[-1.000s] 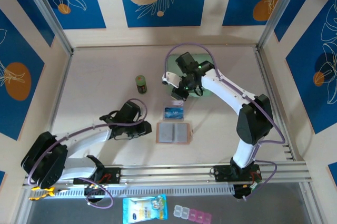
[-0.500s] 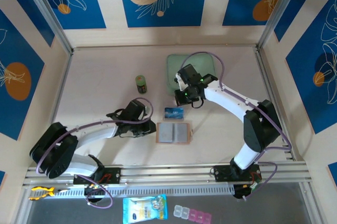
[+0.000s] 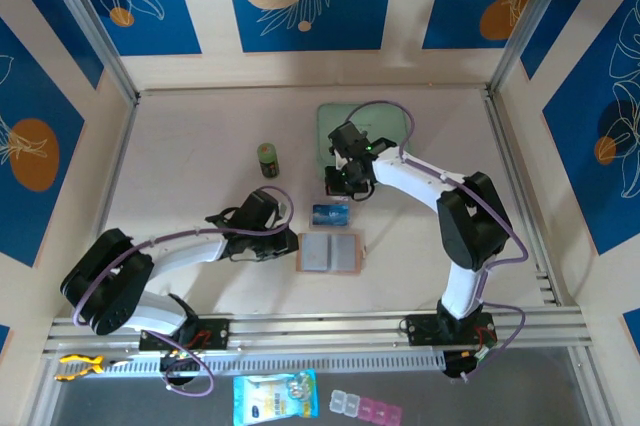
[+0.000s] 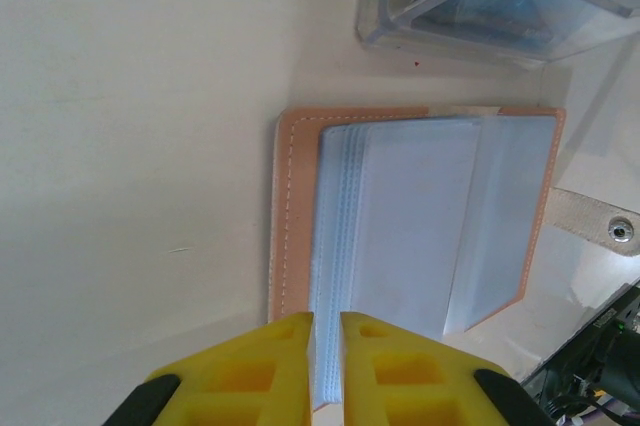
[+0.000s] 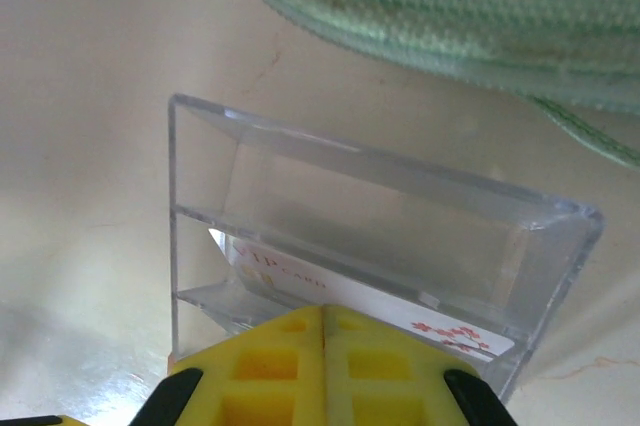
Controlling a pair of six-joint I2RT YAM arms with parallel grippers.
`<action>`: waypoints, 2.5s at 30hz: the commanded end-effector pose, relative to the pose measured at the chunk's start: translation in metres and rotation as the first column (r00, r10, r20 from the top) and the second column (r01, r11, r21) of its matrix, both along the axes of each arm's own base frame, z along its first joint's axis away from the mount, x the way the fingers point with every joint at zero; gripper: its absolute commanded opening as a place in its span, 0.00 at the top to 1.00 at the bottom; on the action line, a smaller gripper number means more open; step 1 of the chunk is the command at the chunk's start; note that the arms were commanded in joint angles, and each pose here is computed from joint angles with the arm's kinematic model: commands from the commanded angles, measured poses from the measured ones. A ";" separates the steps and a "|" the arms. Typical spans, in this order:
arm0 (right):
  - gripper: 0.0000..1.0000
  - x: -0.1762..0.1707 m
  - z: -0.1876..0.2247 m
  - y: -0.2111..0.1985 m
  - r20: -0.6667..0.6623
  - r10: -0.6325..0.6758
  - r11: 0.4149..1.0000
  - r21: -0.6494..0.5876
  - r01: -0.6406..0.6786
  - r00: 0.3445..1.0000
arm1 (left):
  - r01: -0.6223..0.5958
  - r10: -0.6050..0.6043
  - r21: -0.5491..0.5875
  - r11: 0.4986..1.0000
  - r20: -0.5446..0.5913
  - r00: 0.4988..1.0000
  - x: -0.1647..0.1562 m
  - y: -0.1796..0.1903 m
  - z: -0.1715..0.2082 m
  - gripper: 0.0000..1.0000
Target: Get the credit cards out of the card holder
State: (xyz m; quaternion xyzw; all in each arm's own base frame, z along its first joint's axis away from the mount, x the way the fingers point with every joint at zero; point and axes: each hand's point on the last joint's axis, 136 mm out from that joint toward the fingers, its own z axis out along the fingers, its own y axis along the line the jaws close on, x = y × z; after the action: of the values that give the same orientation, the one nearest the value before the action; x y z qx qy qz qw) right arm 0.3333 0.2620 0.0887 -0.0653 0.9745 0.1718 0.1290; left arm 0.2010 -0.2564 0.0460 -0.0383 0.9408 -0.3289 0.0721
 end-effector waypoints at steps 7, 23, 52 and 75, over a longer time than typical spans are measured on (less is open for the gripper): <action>0.97 0.016 -0.005 0.006 0.001 -0.017 1.000 -0.004 0.017 1.000 | -0.001 0.001 -0.009 1.000 -0.005 1.000 -0.002 -0.002 -0.002 0.86; 0.96 0.017 0.017 0.005 0.057 -0.013 1.000 -0.019 0.014 0.998 | -0.001 0.001 -0.019 1.000 -0.007 1.000 -0.002 -0.003 0.001 0.87; 0.80 -0.135 -0.003 0.034 -0.279 0.020 0.970 0.237 0.049 0.960 | 0.049 -0.048 0.022 0.999 -0.073 0.996 -0.024 -0.007 -0.023 0.92; 0.68 -0.153 -0.044 0.045 -0.367 0.049 0.980 0.198 0.026 0.929 | 0.037 -0.029 0.074 0.997 -0.105 0.994 -0.031 0.004 -0.034 0.92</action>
State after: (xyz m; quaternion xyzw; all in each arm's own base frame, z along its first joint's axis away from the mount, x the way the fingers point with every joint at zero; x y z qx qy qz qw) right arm 0.1840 0.3052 0.0499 -0.0204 0.9585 0.2816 -0.0402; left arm 0.1792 -0.2607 0.0216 -0.0318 0.9489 -0.3125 0.0320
